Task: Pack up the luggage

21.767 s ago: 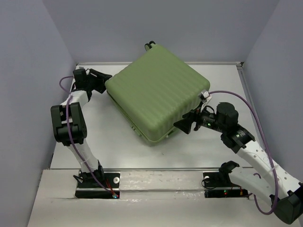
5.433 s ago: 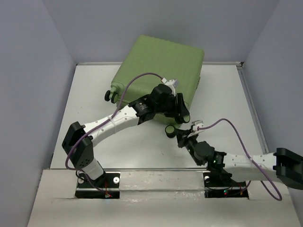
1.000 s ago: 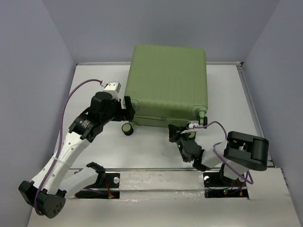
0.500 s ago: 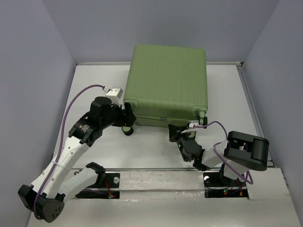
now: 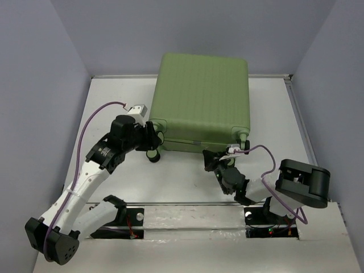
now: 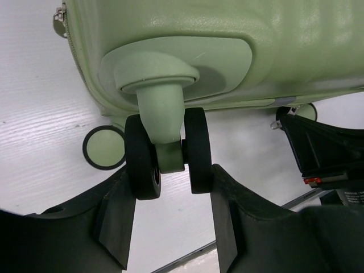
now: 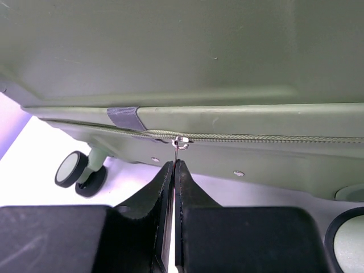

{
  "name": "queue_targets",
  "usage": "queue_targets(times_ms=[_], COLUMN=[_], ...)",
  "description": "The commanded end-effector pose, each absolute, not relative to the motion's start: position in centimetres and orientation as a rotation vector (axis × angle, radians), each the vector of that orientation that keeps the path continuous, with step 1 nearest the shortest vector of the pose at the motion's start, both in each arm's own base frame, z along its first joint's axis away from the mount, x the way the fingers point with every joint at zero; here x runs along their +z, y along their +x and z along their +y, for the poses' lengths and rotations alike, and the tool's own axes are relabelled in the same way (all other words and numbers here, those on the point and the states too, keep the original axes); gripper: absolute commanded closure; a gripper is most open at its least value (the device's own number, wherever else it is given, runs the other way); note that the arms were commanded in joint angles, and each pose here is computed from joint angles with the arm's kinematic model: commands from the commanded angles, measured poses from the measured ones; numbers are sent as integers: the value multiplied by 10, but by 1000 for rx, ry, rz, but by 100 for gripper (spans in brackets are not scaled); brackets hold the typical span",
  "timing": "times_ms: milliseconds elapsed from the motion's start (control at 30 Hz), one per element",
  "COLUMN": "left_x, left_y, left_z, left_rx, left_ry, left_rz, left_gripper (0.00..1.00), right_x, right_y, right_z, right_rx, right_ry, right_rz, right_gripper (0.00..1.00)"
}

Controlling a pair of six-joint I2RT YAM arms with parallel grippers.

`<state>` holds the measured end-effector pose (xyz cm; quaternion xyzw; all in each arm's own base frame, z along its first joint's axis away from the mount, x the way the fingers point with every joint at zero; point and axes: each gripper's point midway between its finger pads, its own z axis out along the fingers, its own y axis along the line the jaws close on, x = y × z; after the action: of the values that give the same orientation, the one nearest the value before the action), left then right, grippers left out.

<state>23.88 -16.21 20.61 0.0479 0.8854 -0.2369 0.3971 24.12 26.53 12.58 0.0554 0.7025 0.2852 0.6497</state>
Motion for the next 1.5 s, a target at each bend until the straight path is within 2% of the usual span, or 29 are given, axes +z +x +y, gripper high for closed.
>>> queue_targets(times_ms=[0, 167, 233, 367, 533, 767, 933, 1033, 1133, 1300, 1400, 1467], left_x=[239, 292, 301, 327, 361, 414, 431, 444, 455, 472, 473, 467], left_y=[233, 210, 186, 153, 135, 136, 136, 141, 149, 157, 154, 153], left_z=[-218, -253, -274, -305, -333, -333, -329, -323, -311, -288, -289, -299], left_rx=[-997, -1335, -1463, -1631, -1818, -1910, -1985, -1967, -1902, -1789, -1818, -1883], left_ry=[214, 210, 214, 224, 170, 44, -47, -73, -73, -80, -76, -92], left_rz=[2061, 1802, 1771, 1664, 1492, 1282, 1157, 1097, 1092, 1094, 1097, 1100], left_gripper=[94, 94, 94, 94, 94, 94, 94, 94, 94, 94, 94, 94], right_x=[156, 162, 163, 161, 182, 236, 272, 296, 304, 260, 253, 257], right_y=[225, 209, 212, 214, 210, 202, 202, 178, 164, 168, 172, 175], right_z=[295, 317, 315, 321, 362, 381, 401, 416, 405, 381, 378, 399], right_rx=[862, 1007, 1026, 1031, 1188, 1410, 1516, 1556, 1548, 1421, 1396, 1404], right_ry=[-8, -160, -153, -175, -241, -98, -16, -70, -65, -51, -31, -54], right_rz=[1556, 1582, 1584, 1594, 1514, 1280, 1170, 1103, 1092, 1266, 1286, 1271], right_gripper=[93, 93, 93, 93, 93, 93, 93, 93, 93, 93, 93, 93])
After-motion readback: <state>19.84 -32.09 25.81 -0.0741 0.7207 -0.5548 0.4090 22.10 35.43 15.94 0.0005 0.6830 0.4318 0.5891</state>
